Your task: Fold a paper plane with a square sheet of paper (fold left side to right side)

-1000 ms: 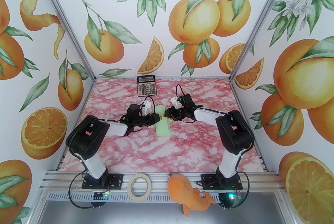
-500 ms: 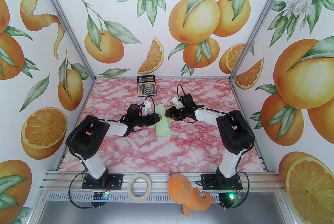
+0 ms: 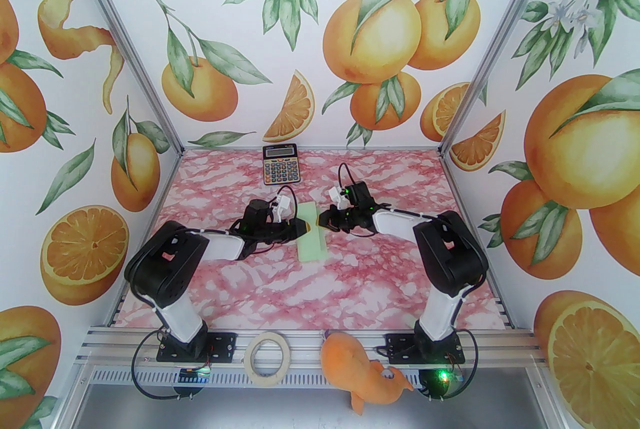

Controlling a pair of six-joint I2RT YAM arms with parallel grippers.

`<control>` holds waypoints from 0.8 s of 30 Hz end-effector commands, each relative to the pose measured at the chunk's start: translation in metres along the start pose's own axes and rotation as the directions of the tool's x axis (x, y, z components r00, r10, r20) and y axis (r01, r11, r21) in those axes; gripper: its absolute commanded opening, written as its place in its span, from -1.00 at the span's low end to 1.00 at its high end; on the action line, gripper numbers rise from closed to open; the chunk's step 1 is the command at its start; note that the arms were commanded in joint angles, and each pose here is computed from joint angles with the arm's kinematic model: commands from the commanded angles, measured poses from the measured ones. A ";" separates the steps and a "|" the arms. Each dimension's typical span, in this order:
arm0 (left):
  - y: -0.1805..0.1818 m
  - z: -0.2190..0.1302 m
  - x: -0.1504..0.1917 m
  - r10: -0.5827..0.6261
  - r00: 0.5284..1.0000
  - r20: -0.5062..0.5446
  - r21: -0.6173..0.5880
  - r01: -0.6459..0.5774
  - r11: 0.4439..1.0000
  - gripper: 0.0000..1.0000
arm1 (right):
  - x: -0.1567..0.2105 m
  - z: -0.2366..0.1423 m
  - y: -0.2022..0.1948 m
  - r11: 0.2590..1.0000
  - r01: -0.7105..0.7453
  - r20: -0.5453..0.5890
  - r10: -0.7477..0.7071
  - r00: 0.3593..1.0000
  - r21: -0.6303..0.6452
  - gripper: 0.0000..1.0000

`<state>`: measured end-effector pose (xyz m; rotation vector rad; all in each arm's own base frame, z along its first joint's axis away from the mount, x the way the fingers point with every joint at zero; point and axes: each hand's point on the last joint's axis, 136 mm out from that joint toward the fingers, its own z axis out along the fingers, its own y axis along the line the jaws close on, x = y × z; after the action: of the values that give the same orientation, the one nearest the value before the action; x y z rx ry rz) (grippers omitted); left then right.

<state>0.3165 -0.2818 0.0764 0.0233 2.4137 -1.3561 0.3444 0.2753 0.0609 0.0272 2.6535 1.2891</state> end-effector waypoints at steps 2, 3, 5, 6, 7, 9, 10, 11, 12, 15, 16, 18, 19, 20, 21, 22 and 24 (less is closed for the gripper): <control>0.002 -0.022 -0.010 0.045 0.999 0.016 -0.180 -0.042 0.983 0.30 | 0.002 0.002 -0.004 1.000 -0.006 0.026 0.006 1.000 -0.002 -1.00; 0.003 -0.025 -0.010 0.053 0.999 0.012 -0.199 -0.050 0.979 0.31 | 0.003 0.003 -0.007 1.000 -0.013 0.023 0.013 1.000 -0.002 -1.00; 0.006 -0.027 -0.007 0.046 0.999 0.000 -0.230 -0.044 0.972 0.36 | 0.003 0.005 -0.009 1.000 -0.015 0.022 0.015 1.000 0.000 -1.00; 0.008 -0.025 -0.005 0.036 0.999 -0.011 -0.237 -0.038 0.971 0.38 | 0.003 0.006 -0.010 1.000 -0.016 0.024 0.016 1.000 0.002 -1.00; 0.011 -0.023 -0.003 0.025 0.999 -0.022 -0.240 -0.030 0.970 0.39 | 0.002 0.006 -0.010 1.000 -0.014 0.026 0.014 1.000 0.003 -1.00; 0.016 -0.014 0.002 -0.002 0.999 -0.053 -0.250 -0.012 0.968 0.39 | 0.000 0.006 -0.011 1.000 -0.010 0.031 0.009 0.999 0.007 -1.00; 0.017 -0.009 0.004 -0.010 0.998 -0.068 -0.253 -0.007 0.967 0.40 | 0.000 0.006 -0.011 1.000 -0.007 0.031 0.007 1.000 0.010 -1.00; 0.017 -0.003 0.006 -0.015 0.997 -0.081 -0.256 -0.007 0.967 0.40 | 0.000 0.007 -0.012 1.000 -0.006 0.030 0.006 1.000 0.012 -1.00; 0.018 0.002 0.009 -0.019 0.995 -0.096 -0.260 -0.006 0.966 0.40 | 0.000 0.008 -0.013 1.000 -0.004 0.027 0.004 1.000 0.015 -1.00; 0.023 0.012 0.013 -0.029 0.992 -0.121 -0.282 -0.006 0.959 0.40 | 0.000 0.010 -0.015 1.000 0.001 0.021 -0.001 1.000 0.021 -1.00; 0.025 0.014 0.013 -0.033 0.992 -0.122 -0.287 -0.003 0.958 0.40 | 0.000 0.010 -0.016 1.000 0.000 0.020 -0.001 1.000 0.023 -1.00; 0.029 0.017 0.014 -0.044 0.991 -0.127 -0.292 0.005 0.956 0.40 | -0.001 0.011 -0.016 1.000 0.004 0.017 -0.004 1.000 0.023 -1.00; 0.031 0.018 0.015 -0.049 0.990 -0.129 -0.298 0.008 0.954 0.39 | -0.001 0.012 -0.017 1.000 0.004 0.016 -0.005 1.000 0.026 -1.00; 0.031 0.020 0.014 -0.050 0.990 -0.130 -0.296 0.010 0.955 0.38 | -0.001 0.012 -0.017 1.000 0.007 0.016 -0.007 1.000 0.027 -1.00; 0.031 0.022 0.013 -0.052 0.990 -0.130 -0.295 0.011 0.956 0.37 | -0.002 0.013 -0.017 1.000 0.008 0.014 -0.008 1.000 0.028 -1.00; 0.032 0.023 0.012 -0.054 0.990 -0.128 -0.297 0.013 0.955 0.36 | -0.002 0.014 -0.018 1.000 0.008 0.012 -0.009 1.000 0.029 -1.00; 0.033 0.025 0.010 -0.057 0.991 -0.124 -0.305 0.016 0.952 0.30 | -0.003 0.015 -0.018 1.000 0.011 0.011 -0.011 1.000 0.028 -1.00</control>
<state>0.3136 -0.2842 0.0345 0.0009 2.7198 -1.0285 0.3399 0.2709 0.0349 0.0685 2.6931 1.2629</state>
